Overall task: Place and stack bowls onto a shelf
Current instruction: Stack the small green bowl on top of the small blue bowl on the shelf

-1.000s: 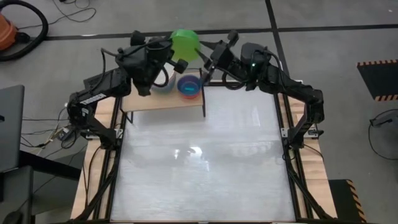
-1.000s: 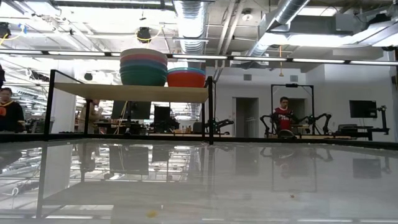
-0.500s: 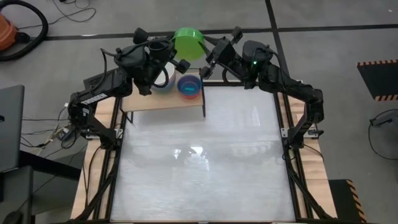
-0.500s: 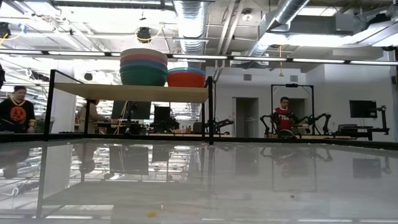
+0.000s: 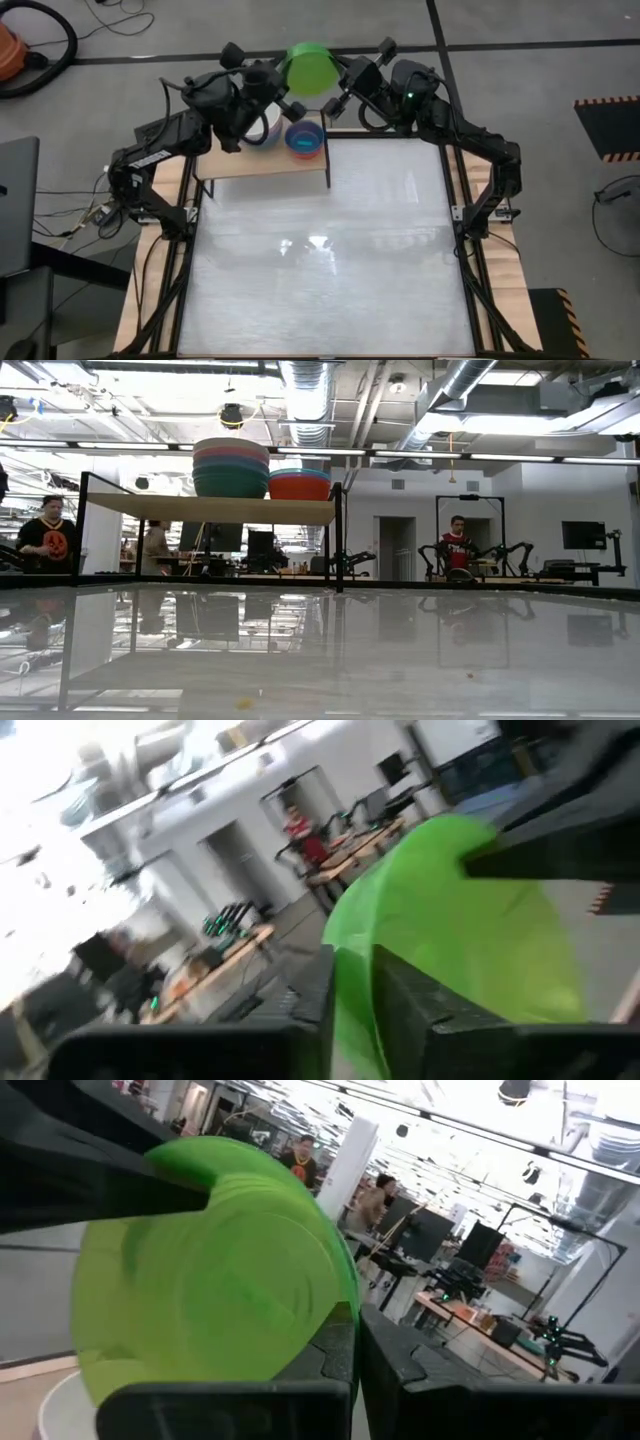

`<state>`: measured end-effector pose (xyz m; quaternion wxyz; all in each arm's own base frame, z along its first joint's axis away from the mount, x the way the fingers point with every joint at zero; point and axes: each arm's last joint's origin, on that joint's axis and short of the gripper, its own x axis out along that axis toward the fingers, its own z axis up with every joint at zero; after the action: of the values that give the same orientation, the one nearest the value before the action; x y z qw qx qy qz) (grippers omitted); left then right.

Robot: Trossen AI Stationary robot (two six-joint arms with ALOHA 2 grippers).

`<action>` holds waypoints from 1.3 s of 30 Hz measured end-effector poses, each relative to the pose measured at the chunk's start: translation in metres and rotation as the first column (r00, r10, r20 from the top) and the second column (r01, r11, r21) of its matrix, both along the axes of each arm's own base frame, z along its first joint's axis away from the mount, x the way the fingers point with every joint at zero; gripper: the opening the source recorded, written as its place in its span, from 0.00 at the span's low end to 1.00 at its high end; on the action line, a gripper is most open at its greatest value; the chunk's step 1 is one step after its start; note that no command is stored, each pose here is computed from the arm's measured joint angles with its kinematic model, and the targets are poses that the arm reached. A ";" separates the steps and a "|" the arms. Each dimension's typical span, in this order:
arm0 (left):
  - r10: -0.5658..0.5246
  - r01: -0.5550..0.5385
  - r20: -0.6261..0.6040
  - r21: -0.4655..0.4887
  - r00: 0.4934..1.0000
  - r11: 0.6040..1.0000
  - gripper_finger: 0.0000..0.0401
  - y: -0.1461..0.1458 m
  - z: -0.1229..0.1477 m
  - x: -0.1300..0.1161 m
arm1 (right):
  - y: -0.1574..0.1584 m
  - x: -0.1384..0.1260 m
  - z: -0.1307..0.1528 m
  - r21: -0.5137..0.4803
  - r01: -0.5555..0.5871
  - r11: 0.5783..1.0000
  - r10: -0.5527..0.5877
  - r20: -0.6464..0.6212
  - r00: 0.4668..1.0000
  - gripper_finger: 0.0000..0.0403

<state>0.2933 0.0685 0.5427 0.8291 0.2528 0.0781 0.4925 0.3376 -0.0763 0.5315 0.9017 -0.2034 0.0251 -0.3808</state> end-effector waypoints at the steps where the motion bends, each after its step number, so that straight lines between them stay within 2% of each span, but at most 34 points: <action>1: -0.018 0.018 -0.015 0.014 1.000 1.000 0.12 0.000 0.001 -0.001 | 0.000 0.000 0.000 0.000 -0.004 1.000 0.004 -0.005 1.000 0.06; 3: -0.066 0.068 -0.047 0.048 0.997 0.997 0.21 -0.001 0.003 -0.001 | 0.001 0.001 -0.002 -0.004 -0.030 1.000 0.029 -0.022 0.999 0.06; 8: -0.102 0.114 -0.110 0.113 0.989 0.987 0.41 -0.012 0.015 -0.008 | -0.006 0.002 -0.006 0.007 -0.035 0.999 0.035 -0.044 0.998 0.06; 13: -0.122 0.134 -0.083 0.166 0.989 0.977 0.53 -0.034 0.041 -0.032 | -0.031 -0.005 -0.009 0.076 -0.034 0.997 0.036 -0.028 0.999 0.06; 19: -0.052 0.076 -0.130 0.184 0.990 0.980 0.55 -0.059 0.056 -0.050 | -0.074 0.010 -0.044 0.291 -0.085 0.953 0.105 -0.052 0.993 0.06; 21: -0.041 0.067 -0.139 0.185 0.989 0.980 0.55 -0.068 0.060 -0.055 | -0.086 0.019 -0.060 0.378 -0.105 0.920 0.140 -0.067 0.988 0.06; 26: -0.074 0.094 -0.121 0.163 0.990 0.982 0.55 -0.091 0.069 -0.069 | -0.113 0.036 -0.103 0.549 -0.065 0.834 0.167 -0.139 0.976 0.06; 30: -0.109 0.125 -0.111 0.147 0.988 0.981 0.55 -0.104 0.072 -0.075 | -0.125 0.052 -0.135 0.624 -0.035 0.780 0.200 -0.196 0.960 0.06; 35: -0.097 0.109 -0.105 0.114 0.990 0.988 0.55 -0.112 0.074 -0.083 | -0.134 0.062 -0.160 0.704 -0.025 0.710 0.241 -0.210 0.948 0.06; 37: -0.092 0.104 -0.108 0.106 0.990 0.989 0.55 -0.113 0.074 -0.084 | -0.137 0.059 -0.165 0.721 0.005 0.693 0.236 -0.234 0.943 0.06; 39: -0.084 0.095 -0.112 0.099 0.990 0.991 0.55 -0.115 0.073 -0.084 | -0.140 0.058 -0.163 0.720 0.009 0.694 0.228 -0.231 0.946 0.06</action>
<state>0.2088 -0.0463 0.6159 0.8307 0.3248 0.0855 0.4440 0.3951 -0.2158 0.3681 0.9160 0.1044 0.2954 -0.2504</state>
